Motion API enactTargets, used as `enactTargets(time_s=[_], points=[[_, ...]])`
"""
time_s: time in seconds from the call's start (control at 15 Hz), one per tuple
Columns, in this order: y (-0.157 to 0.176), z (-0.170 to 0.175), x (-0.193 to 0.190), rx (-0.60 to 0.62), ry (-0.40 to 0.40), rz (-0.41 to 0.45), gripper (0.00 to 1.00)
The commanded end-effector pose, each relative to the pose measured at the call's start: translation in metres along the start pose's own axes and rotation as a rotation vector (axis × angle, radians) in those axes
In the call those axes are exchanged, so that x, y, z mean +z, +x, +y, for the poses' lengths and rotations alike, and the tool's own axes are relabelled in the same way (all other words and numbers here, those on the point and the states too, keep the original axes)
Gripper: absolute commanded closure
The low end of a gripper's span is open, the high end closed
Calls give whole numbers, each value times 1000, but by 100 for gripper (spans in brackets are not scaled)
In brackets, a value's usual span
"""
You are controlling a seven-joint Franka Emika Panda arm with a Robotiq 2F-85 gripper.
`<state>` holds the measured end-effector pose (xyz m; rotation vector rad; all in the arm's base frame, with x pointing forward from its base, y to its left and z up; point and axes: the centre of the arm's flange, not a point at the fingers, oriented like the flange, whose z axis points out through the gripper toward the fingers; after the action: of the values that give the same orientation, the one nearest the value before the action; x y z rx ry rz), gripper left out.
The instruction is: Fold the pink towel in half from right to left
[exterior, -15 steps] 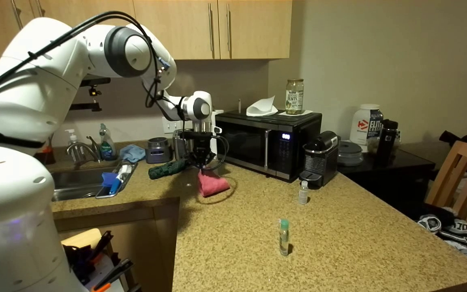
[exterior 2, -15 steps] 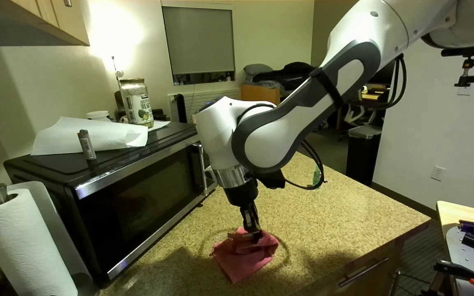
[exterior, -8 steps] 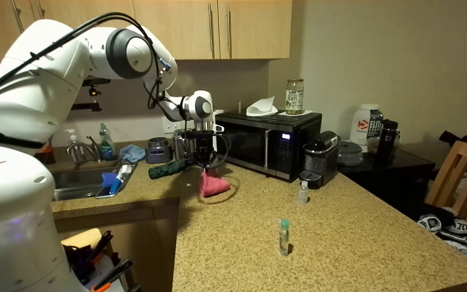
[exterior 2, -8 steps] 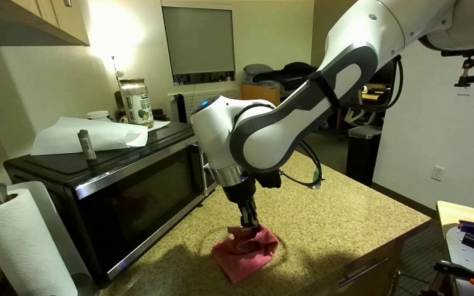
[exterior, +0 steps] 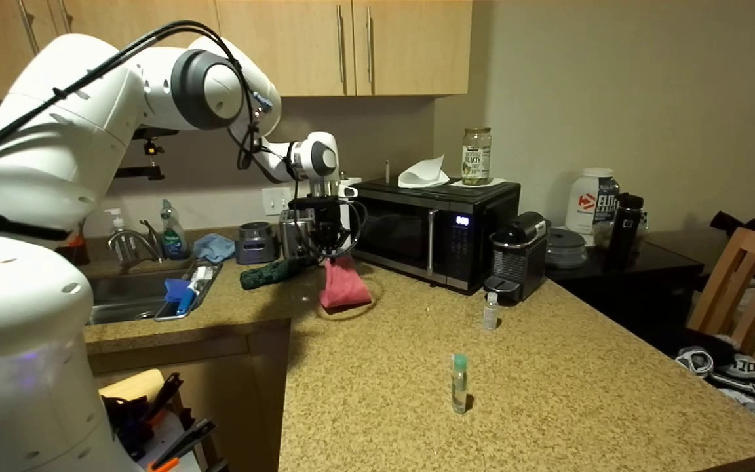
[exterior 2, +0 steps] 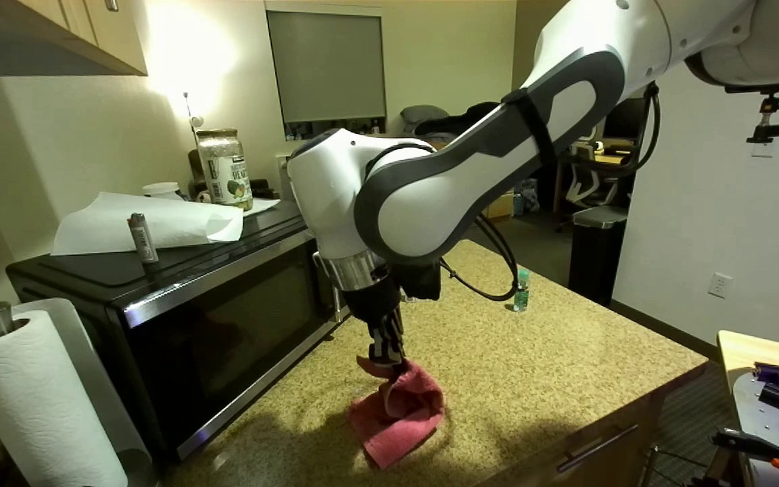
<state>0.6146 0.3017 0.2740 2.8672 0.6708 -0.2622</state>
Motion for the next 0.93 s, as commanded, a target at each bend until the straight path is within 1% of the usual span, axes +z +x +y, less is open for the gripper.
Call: enactTargets(time_s=[0.0, 0.13, 0.27, 0.33, 0.4, 0.53, 0.67, 0.87], points=[[7, -17, -7, 44, -33, 0, 95], [5, -25, -2, 54, -52, 15, 95], [1, -27, -5, 76, -42, 18, 95], [1, -28, -5, 82, -60, 29, 95], [2, -28, -5, 90, -67, 21, 95], [2, -23, -1, 111, -97, 23, 95], [2, -12, 7, 148, -119, 14, 95], [1, 3, 22, 180, -152, -12, 95]])
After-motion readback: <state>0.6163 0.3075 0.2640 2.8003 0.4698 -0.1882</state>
